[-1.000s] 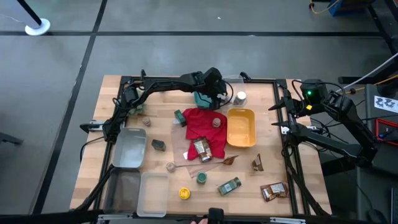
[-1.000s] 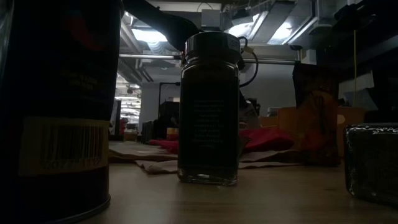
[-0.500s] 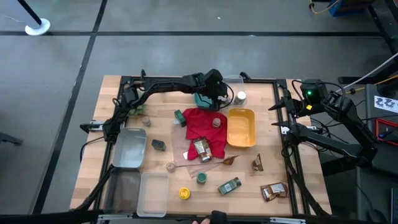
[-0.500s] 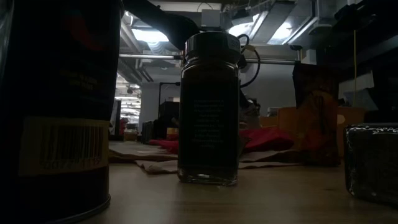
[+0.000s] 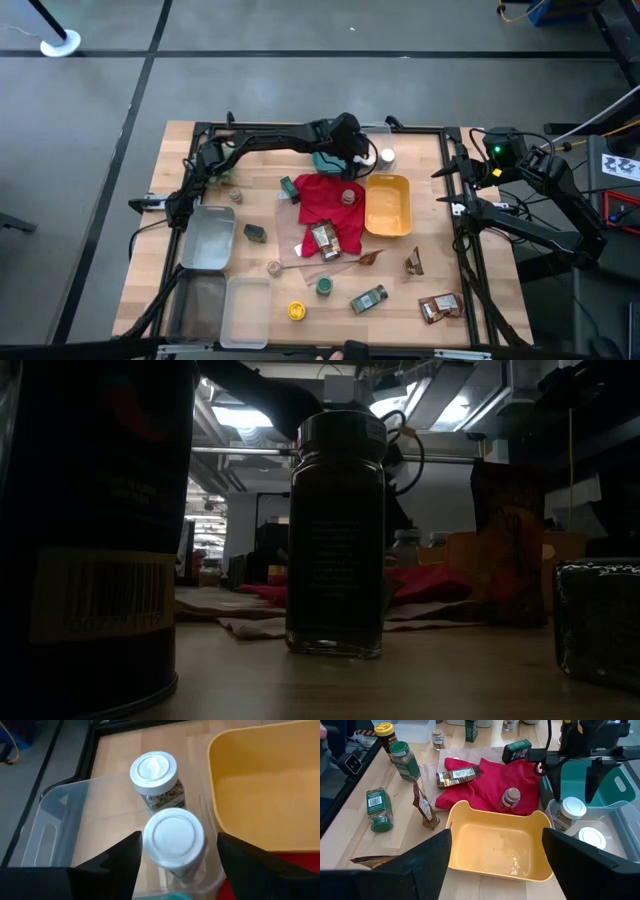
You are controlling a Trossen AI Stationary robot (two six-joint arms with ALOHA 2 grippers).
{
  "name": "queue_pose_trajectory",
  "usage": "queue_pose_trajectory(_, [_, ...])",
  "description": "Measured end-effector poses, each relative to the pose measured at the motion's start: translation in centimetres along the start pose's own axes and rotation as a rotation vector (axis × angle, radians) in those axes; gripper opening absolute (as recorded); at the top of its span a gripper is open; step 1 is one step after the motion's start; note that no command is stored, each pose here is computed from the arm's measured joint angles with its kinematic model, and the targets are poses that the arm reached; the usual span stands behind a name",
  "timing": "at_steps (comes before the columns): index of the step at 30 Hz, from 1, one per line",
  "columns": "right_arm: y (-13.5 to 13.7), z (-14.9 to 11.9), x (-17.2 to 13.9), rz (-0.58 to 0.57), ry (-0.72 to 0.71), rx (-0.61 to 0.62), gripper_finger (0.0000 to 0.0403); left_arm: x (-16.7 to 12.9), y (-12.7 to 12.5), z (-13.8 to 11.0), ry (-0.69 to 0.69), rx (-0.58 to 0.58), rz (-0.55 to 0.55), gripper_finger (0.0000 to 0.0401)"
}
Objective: Sort spices by type
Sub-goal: Put the top left brown seasoning bottle into the green bin
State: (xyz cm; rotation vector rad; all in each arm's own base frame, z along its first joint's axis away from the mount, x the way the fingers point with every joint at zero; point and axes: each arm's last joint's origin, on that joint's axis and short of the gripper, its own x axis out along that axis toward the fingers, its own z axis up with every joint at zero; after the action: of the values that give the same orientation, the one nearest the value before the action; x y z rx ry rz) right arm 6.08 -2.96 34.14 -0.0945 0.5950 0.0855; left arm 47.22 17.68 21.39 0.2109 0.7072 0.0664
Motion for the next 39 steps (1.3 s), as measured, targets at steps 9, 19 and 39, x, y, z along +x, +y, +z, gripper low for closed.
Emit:
queue_pose_trajectory(9, [0.0,0.0,0.0,0.001,0.001,0.001,0.0310,-0.3,0.2,0.4,-0.005,-0.037,0.024,0.0239])
queue_pose_trajectory(19, [0.0,0.0,0.0,0.001,0.000,0.001,0.0310,-8.2,2.8,2.9,0.057,-0.182,0.131,0.0239])
queue_pose_trajectory(39, [0.0,0.0,0.0,0.000,-0.001,0.022,0.0310,-14.9,9.2,-10.1,0.752,-0.723,0.363,0.0239])
